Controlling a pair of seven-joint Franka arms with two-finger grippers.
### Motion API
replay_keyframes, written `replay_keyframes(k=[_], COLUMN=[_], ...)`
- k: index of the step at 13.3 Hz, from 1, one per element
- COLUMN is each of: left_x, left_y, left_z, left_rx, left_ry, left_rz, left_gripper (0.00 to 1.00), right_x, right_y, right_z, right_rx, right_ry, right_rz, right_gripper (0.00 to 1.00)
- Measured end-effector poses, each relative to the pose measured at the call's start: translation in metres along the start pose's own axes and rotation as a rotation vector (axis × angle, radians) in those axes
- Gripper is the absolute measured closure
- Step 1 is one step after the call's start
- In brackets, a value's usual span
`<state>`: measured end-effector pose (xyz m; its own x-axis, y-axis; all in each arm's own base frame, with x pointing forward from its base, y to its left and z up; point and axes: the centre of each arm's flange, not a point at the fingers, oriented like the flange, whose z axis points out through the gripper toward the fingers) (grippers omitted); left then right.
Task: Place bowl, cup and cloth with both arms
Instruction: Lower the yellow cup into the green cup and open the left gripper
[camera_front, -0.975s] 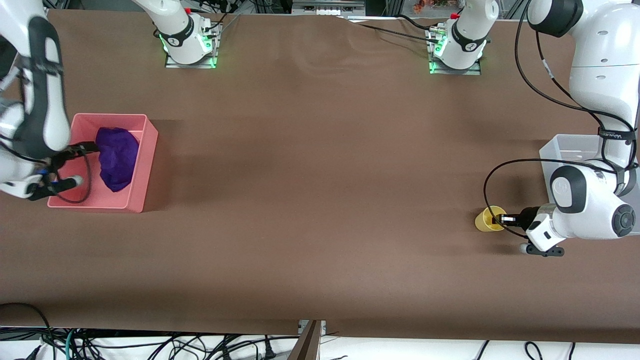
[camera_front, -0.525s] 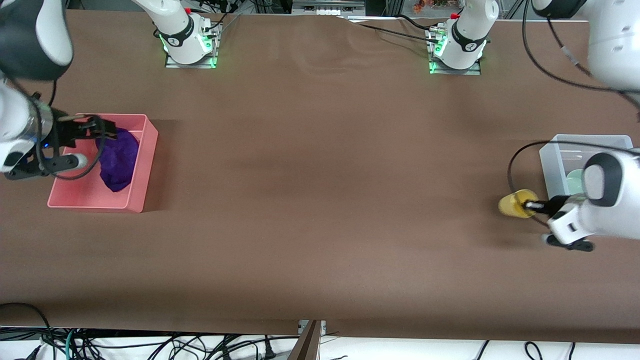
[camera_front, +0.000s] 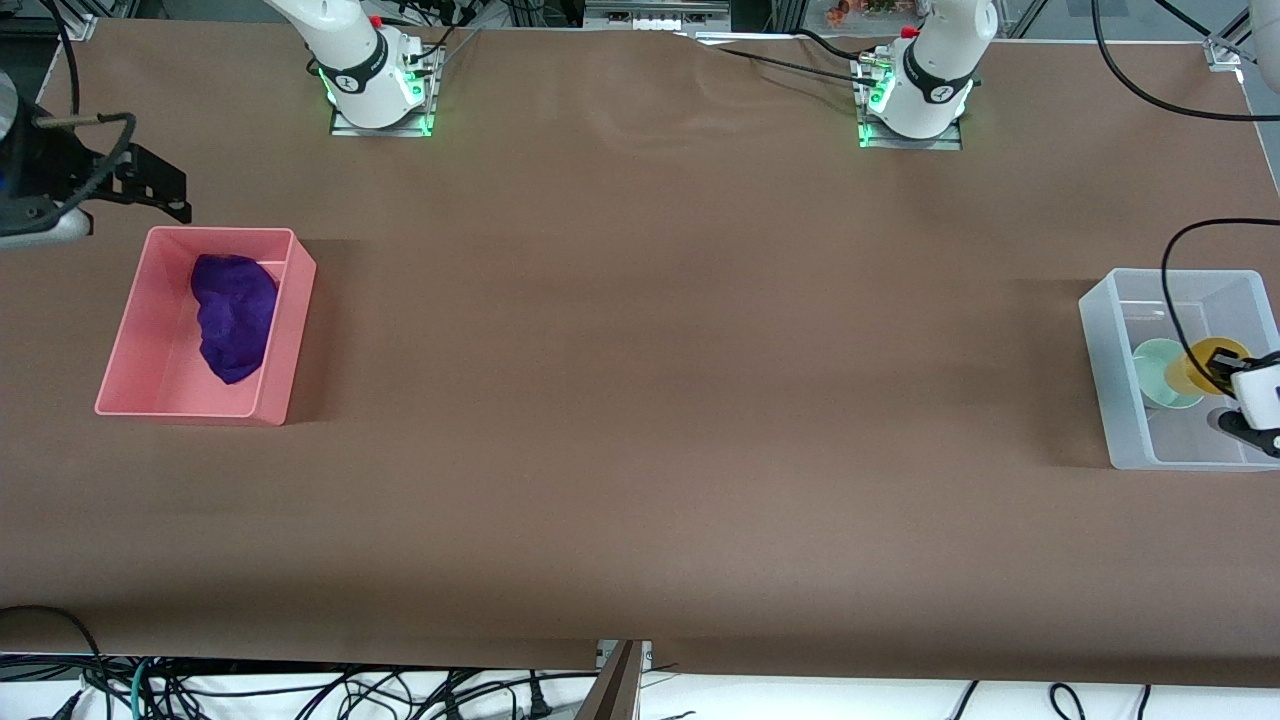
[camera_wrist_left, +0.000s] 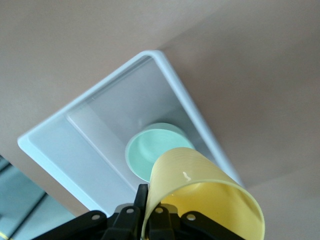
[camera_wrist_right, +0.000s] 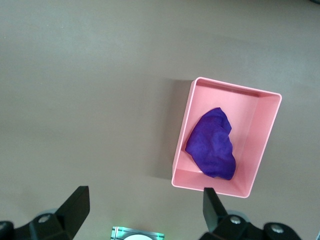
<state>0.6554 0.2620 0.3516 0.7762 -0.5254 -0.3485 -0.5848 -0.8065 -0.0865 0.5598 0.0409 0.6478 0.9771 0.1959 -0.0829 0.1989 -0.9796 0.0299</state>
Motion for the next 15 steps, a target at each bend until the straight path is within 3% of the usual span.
replay_keyframes(k=[2, 7, 12, 15], left_x=[-0.021, -0.022, -0.044, -0.032], left_y=[-0.027, -0.032, -0.041, -0.031], left_z=[0.038, 0.084, 0.092, 0.040], left_rx=[0.013, -0.082, -0.110, -0.083], left_ry=[0.043, 0.126, 0.120, 0.154], left_rz=[0.093, 0.166, 0.197, 0.218], left_gripper=[0.96, 0.93, 0.47, 0.13], right_x=[0.001, 0.003, 0.005, 0.006], right_y=[0.010, 0.015, 0.014, 0.009], right_z=[0.008, 0.016, 0.019, 0.018], right_rx=[0.002, 0.006, 0.007, 0.007], right_ry=[-0.017, -0.037, -0.041, -0.041], right_rz=[-0.048, -0.060, -0.065, -0.076], right_gripper=[0.00, 0.00, 0.00, 0.00])
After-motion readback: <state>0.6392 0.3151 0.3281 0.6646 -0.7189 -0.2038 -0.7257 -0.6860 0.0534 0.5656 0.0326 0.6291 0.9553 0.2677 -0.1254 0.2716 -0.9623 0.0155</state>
